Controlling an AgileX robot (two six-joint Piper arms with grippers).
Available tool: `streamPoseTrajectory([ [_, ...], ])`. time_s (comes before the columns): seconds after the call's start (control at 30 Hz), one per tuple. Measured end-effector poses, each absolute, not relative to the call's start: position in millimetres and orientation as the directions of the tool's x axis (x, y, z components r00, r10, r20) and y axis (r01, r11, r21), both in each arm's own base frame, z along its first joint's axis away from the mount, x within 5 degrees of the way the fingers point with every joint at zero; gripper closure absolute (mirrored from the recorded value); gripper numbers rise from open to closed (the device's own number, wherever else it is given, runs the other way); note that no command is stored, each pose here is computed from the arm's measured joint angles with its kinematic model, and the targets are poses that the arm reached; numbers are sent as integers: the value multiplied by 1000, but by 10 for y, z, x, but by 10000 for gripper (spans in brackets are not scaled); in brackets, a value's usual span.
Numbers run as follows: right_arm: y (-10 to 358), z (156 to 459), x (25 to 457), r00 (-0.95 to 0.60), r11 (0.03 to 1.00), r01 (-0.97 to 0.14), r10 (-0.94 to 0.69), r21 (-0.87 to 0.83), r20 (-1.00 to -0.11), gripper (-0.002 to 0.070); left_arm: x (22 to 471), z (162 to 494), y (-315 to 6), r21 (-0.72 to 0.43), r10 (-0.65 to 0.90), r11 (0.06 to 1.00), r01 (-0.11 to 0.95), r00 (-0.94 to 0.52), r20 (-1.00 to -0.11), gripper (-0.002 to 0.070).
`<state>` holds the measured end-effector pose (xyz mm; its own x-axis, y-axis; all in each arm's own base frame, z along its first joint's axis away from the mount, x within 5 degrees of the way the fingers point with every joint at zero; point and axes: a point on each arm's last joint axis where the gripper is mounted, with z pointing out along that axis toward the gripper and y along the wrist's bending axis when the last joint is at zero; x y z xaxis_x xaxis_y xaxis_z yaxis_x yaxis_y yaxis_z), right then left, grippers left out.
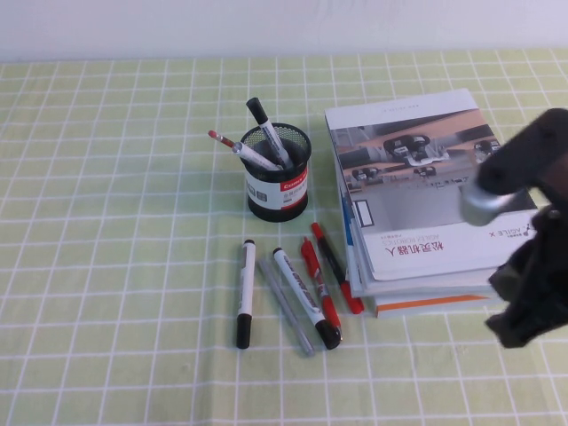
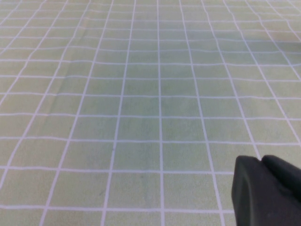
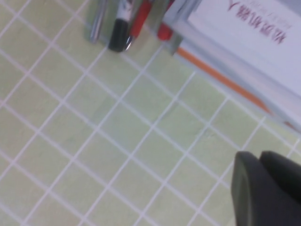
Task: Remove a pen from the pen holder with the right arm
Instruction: 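Take a marker out of the pen holder and lay it on the table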
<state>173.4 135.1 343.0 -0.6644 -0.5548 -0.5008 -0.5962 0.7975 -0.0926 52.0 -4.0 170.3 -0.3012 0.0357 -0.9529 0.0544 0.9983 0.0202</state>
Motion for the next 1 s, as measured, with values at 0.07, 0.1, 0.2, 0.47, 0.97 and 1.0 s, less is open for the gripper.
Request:
streamPoseTrajectory([
  [0.07,1206,3397,1686,-637,816,-569,-513,-97,-576,688,520,1703,-40,20,36,998,54,-301,-953,680],
  [0.1,1135,3369,1670,-627,828,-552,-489,-96,-606,688,520,1703,-40,20,36,998,54,-301,-953,680],
  [0.2,858,3191,1622,-608,886,-459,-366,-64,-705,688,520,1703,-40,20,36,998,54,-301,-953,680],
  [0.47,263,2511,1219,-456,982,-177,-20,68,-890,688,520,1703,-40,20,36,998,54,-301,-953,680],
  [0.97,24,1932,580,-69,995,-35,90,92,-994,689,520,1703,-40,20,36,998,54,-301,-953,680],
  [1.0,23,1923,572,-74,995,-32,90,92,-993,689,520,1703,-40,20,36,998,54,-301,-953,680],
])
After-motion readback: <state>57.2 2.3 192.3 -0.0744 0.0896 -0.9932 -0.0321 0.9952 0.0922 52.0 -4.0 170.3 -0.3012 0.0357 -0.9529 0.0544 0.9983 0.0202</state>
